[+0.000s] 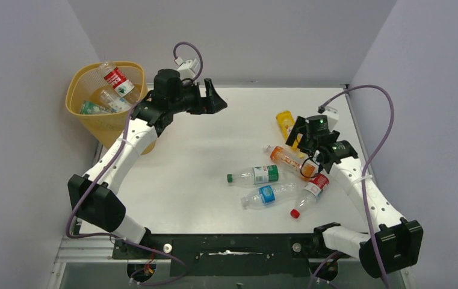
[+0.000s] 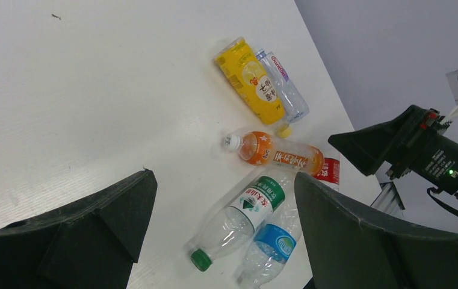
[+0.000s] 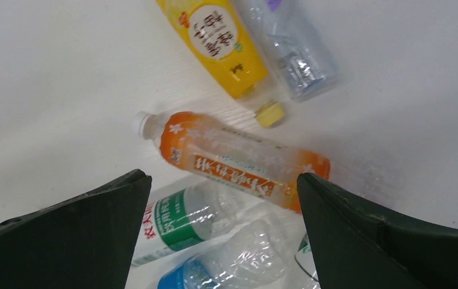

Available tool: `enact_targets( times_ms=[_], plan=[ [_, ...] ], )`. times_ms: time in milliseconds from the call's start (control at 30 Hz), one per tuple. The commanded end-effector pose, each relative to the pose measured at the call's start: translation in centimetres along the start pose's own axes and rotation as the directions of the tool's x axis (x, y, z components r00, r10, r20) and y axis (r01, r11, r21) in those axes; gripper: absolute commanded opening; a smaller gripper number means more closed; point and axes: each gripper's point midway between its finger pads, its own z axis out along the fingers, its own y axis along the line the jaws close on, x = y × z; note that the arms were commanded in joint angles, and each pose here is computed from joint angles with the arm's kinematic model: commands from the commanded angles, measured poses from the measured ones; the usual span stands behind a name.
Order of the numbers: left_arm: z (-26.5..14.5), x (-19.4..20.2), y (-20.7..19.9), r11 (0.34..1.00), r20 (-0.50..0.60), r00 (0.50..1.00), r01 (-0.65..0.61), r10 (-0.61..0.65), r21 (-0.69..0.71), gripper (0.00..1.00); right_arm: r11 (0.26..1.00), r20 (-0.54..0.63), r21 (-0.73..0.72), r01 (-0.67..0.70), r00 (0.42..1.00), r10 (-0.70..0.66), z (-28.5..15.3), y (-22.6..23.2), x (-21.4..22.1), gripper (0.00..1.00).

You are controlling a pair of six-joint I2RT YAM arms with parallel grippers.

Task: Put the plastic bottles in the bin
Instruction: Pick up the plastic bottle at the center of the board.

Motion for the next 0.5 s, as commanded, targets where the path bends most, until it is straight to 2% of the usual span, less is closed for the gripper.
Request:
enact_targets(
  times_ms=[0, 233, 467],
  plan=[
    [-0.5, -1.8, -1.9, 0.997, 0.072, 0.997, -0.034, 0.029, 0.072, 0.86, 0.998, 0.050, 0.062, -0.033, 0.998, 0.030, 1.0, -3.1, -3.8, 0.98],
    [-0.1, -1.3, -1.7, 0.997, 0.061, 0.998, -0.033, 0.029, 0.074, 0.86, 0.974, -0.008, 0.198, -0.106, 0.994, 0.110, 4.0, -9.6, -5.3, 0.99],
    [0.2, -0.7, -1.5, 0.997, 0.048, 0.999, -0.029, 0.026, 0.078, 0.86, 0.971, -0.073, 0.215, -0.100, 0.990, 0.119, 6.9, -11.5, -4.3, 0.93]
  ],
)
